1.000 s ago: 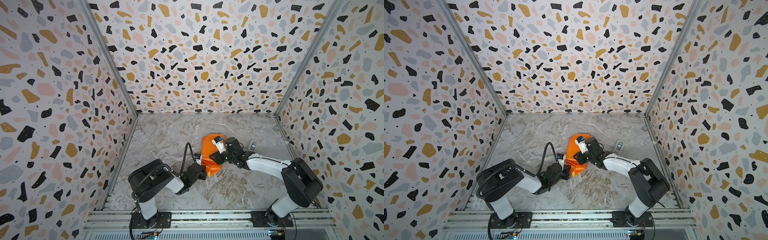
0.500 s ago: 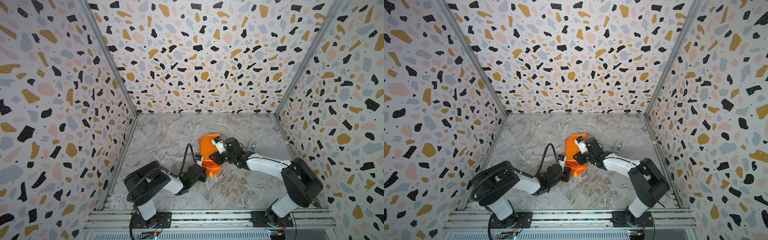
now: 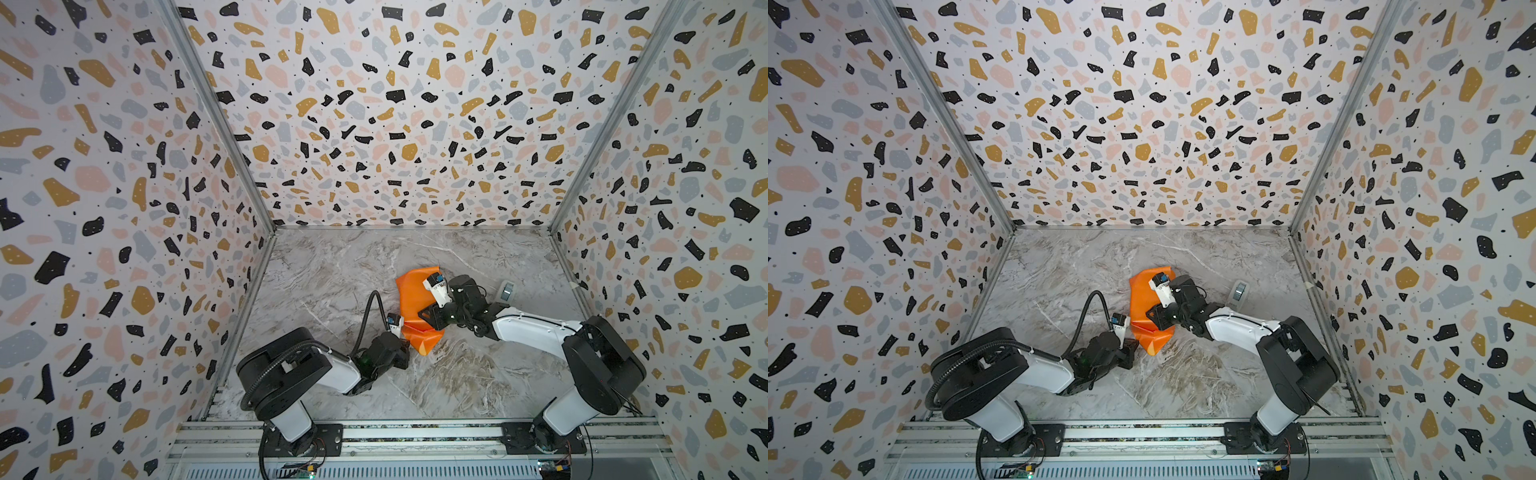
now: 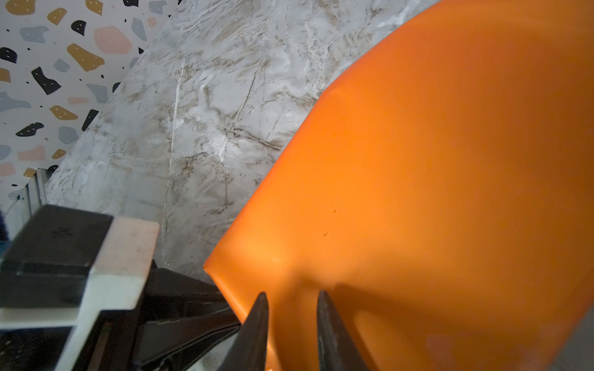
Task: Wrap a gift box in wrapping paper
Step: Fold the wrapping paper for the gift box.
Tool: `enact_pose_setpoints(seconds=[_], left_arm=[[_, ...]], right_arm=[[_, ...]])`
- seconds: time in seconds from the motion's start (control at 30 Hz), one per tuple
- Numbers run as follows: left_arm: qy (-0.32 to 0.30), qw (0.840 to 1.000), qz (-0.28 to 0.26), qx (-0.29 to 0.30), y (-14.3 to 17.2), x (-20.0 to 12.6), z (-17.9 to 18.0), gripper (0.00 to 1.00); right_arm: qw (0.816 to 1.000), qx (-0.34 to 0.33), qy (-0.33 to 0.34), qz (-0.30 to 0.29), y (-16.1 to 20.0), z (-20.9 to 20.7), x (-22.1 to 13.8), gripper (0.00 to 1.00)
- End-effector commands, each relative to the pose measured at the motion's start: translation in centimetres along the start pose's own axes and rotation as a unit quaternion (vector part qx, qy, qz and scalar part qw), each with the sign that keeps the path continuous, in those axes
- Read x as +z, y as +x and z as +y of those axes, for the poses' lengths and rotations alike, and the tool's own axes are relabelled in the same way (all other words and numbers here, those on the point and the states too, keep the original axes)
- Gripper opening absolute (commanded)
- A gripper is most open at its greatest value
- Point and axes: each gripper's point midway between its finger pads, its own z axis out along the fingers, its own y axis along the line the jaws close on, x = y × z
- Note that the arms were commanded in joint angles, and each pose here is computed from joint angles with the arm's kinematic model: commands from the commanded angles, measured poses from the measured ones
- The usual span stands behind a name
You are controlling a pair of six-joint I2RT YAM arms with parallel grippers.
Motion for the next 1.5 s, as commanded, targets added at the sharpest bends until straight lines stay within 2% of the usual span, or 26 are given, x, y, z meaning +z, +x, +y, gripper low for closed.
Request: enact_pose_setpoints(seconds=[0.0,0.3,0.4,0.63,0.9,1.47], left_arm=[[-0.018,1.0,-0.014,0.019,-0.6,-0.9,0.6,0.16],[0.029,0.99,-0.066,0.121,-2.1,-1.8,-1.7,0.13],[0.028,0.981,-0.077,0.173,-2.5,-1.9,-2.2,0.11],[0.021,0.968,-0.088,0.232,-3.2,-1.4,-2.8,0.09],[0.004,0.96,-0.076,0.268,-2.6,0.0,-2.3,0.08],[0.029,0.957,-0.049,0.284,-0.7,1.1,-3.0,0.07]], right_arm=[[0.998,0.022,0.008,0.062,3.8,-0.5,0.5,0.27],[0.998,0.021,0.008,0.062,3.7,-0.5,0.6,0.27],[0.998,0.021,0.006,0.063,3.7,-0.5,0.7,0.27],[0.998,0.018,0.003,0.066,3.7,-0.4,0.9,0.27],[0.998,0.017,0.001,0.064,3.7,-0.4,0.9,0.27],[0.998,0.015,0.0,0.063,3.4,-0.3,0.8,0.27]])
